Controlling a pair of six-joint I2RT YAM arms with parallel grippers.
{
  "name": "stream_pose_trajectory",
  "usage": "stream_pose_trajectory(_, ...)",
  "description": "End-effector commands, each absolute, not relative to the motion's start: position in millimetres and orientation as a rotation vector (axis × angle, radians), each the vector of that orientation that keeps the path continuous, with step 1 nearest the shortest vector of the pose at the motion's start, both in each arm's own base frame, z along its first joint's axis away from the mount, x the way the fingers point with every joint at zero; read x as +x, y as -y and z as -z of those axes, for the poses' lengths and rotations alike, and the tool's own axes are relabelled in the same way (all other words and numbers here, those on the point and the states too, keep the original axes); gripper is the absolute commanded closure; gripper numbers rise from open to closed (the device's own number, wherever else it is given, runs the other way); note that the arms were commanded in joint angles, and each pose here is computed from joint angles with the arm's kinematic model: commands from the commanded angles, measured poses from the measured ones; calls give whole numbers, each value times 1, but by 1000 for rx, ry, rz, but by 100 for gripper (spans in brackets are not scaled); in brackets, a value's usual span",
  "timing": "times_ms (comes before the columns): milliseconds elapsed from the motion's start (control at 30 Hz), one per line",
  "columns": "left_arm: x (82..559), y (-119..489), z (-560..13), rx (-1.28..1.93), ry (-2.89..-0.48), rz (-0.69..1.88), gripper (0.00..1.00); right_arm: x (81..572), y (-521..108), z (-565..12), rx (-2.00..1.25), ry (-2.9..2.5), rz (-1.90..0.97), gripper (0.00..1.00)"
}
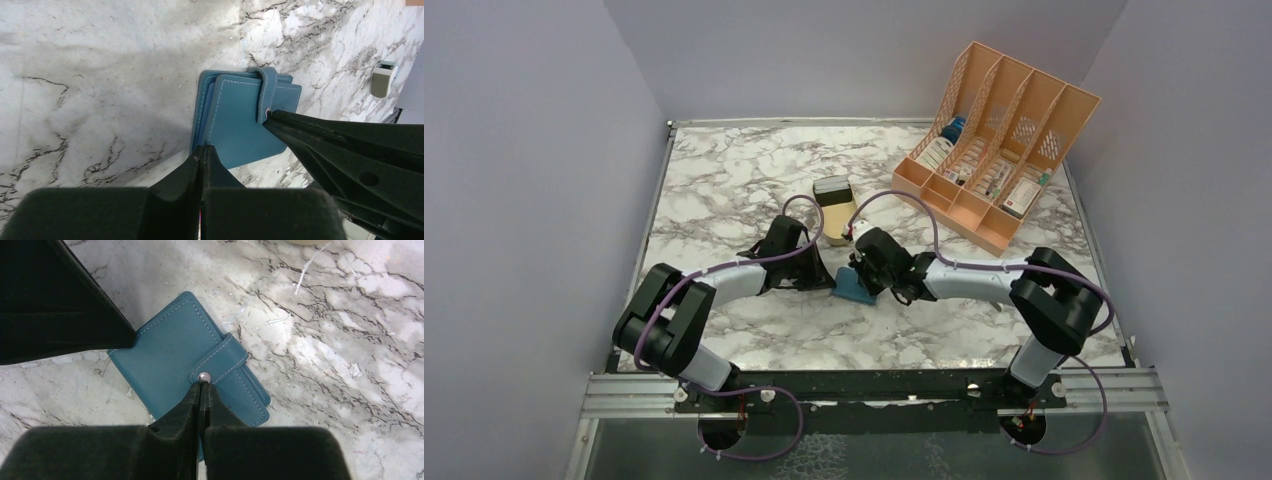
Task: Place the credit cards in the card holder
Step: Open the card holder at the center of the board.
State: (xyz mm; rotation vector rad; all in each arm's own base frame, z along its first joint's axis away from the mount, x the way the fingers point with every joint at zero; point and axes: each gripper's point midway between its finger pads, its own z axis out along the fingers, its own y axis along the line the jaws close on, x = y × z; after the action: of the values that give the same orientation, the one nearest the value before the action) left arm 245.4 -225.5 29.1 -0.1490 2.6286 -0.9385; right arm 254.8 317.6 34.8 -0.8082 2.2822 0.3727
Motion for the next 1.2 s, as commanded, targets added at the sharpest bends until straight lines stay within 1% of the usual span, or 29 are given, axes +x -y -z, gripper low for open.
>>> stream_pose_trajectory(0, 244, 226, -32, -102, -2638, 938, 100, 264, -294, -41, -719, -2276, -244, 99)
stream_pose_trajectory(400, 241, 227, -34, -67, -2651, 957, 100, 265, -287, -50, -662, -2266, -242, 99)
stream_pose_trajectory(433, 241, 229, -37, -74, -2646, 970, 97, 263, -289, -51, -660, -2272, -264, 99)
stream_pose_trajectory(567, 241, 240, -58, -99, -2569, 1096, 69, 247, -301, -53, -634, -2333, -394, 99)
stream_pose_trajectory(633, 239, 244, -67, -114, -2522, 1158, 59, 237, -307, -53, -603, -2375, -466, 99)
stream_pose_trajectory(767, 234, 244, -70, -140, -2468, 1209, 46, 221, -314, -52, -531, -2439, -589, 99)
stream_pose_trajectory(800, 234, 244, -68, -147, -2463, 1212, 45, 218, -316, -52, -520, -2447, -611, 99)
stream_pose_trajectory(900, 231, 244, -58, -166, -2484, 1217, 44, 216, -318, -53, -507, -2472, -624, 99)
stream_pose_trajectory(933, 230, 244, -55, -175, -2498, 1218, 44, 216, -318, -53, -518, -2477, -611, 96)
stream_pose_trajectory(1033, 229, 245, -47, -189, -2532, 1223, 44, 224, -317, -62, -577, -2439, -569, 80)
stream_pose_trajectory(1100, 228, 246, -44, -195, -2545, 1225, 45, 230, -317, -68, -621, -2394, -546, 74)
stream_pose_trajectory(1167, 228, 246, -42, -200, -2552, 1220, 45, 234, -318, -71, -666, -2362, -524, 70)
